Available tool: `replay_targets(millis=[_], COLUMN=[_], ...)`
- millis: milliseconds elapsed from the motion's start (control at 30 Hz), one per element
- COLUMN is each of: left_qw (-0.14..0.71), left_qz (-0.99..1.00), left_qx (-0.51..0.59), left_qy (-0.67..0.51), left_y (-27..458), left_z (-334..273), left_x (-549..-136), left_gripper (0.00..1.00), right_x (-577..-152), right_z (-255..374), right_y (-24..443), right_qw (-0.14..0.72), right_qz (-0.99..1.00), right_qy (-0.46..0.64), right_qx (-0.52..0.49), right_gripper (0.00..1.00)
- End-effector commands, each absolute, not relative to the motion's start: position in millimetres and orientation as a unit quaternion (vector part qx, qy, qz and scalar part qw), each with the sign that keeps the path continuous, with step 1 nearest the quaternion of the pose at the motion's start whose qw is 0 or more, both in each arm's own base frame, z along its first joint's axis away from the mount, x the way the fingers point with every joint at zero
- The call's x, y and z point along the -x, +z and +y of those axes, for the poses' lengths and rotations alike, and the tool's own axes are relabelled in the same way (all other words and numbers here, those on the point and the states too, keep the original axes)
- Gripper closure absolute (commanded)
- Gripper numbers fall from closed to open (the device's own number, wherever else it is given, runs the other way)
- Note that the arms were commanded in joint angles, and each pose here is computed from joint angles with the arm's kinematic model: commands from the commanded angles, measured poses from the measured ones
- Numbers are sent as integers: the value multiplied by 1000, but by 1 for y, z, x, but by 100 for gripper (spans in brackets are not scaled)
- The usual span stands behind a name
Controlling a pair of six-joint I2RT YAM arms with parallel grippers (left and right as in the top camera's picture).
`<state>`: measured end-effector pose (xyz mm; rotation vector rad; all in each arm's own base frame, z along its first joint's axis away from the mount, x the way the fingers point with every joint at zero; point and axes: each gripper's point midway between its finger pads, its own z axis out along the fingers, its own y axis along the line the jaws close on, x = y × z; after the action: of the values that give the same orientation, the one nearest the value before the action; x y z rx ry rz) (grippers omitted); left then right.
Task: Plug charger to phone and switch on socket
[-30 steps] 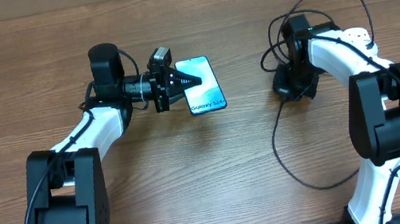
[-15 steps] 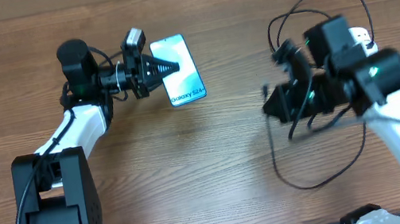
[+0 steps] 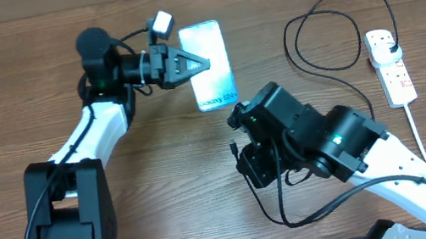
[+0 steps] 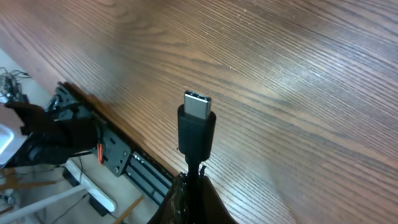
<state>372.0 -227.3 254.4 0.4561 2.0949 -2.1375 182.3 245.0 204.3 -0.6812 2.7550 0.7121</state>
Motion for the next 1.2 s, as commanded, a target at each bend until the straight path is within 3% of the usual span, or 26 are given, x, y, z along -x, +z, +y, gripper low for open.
replay_targets(millis=[0, 1167], left_qw=[89, 128], left_qz=[673, 656], left_qx=[-219, -263], left_qy=[-701, -695], left_y=[262, 259], left_z=[-240, -244], left_x=[-363, -361], left_gripper=[96, 96], right_x=[-196, -241], right_z=[245, 246], right_y=[188, 195], right_qw=[106, 182], right_qz=[950, 956], right_qy=[210, 161], right_qx=[207, 163], right_gripper=[96, 96])
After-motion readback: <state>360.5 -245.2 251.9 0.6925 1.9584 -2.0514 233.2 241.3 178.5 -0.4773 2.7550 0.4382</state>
